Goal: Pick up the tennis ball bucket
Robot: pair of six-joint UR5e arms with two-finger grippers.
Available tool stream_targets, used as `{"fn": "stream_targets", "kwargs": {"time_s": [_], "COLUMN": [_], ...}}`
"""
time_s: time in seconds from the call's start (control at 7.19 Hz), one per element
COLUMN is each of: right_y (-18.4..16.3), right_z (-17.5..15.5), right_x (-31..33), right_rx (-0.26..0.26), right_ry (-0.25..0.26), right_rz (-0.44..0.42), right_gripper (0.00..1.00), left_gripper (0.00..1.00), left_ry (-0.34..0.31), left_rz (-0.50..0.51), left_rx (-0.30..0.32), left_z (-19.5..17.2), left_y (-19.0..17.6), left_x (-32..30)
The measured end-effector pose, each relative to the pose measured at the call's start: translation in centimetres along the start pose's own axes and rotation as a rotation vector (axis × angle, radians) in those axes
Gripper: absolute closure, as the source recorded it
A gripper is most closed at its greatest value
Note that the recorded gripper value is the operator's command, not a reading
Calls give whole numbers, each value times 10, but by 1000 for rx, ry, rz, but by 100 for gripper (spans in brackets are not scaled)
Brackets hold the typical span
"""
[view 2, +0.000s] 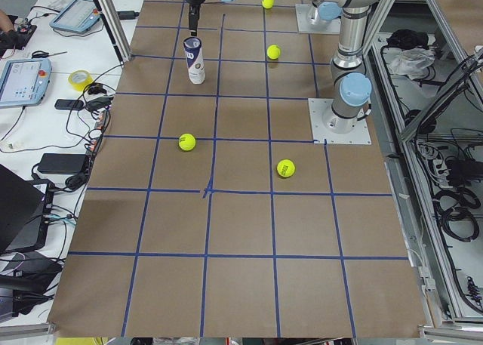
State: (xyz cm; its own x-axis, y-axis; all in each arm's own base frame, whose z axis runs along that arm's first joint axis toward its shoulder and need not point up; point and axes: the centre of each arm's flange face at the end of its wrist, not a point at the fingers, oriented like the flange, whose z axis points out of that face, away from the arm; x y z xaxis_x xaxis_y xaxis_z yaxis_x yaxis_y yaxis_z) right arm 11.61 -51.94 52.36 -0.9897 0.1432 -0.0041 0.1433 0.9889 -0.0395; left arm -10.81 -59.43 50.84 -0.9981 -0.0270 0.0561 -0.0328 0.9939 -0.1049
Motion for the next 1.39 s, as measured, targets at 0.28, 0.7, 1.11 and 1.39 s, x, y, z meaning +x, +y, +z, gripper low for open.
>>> {"fn": "stream_targets", "kwargs": {"time_s": [0.28, 0.7, 1.11, 1.39], "right_y": [0, 1, 2, 2], "right_z": [0, 4, 5, 5], "right_x": [0, 0, 0, 0], "right_rx": [0, -7, -10, -10], "right_ry": [1, 0, 1, 1], "right_rz": [1, 1, 1, 1], "right_gripper": [0, 0, 0, 0], "left_gripper": [0, 0, 0, 0], "left_ry": [-22, -43, -46, -44], "left_rz": [-42, -40, -36, -37], "left_rx": [-9, -27, -39, -50], "left_z": [-2, -1, 1, 6], "left_y": [11, 36, 58, 63], "left_x": [-36, -38, -35, -35]}}
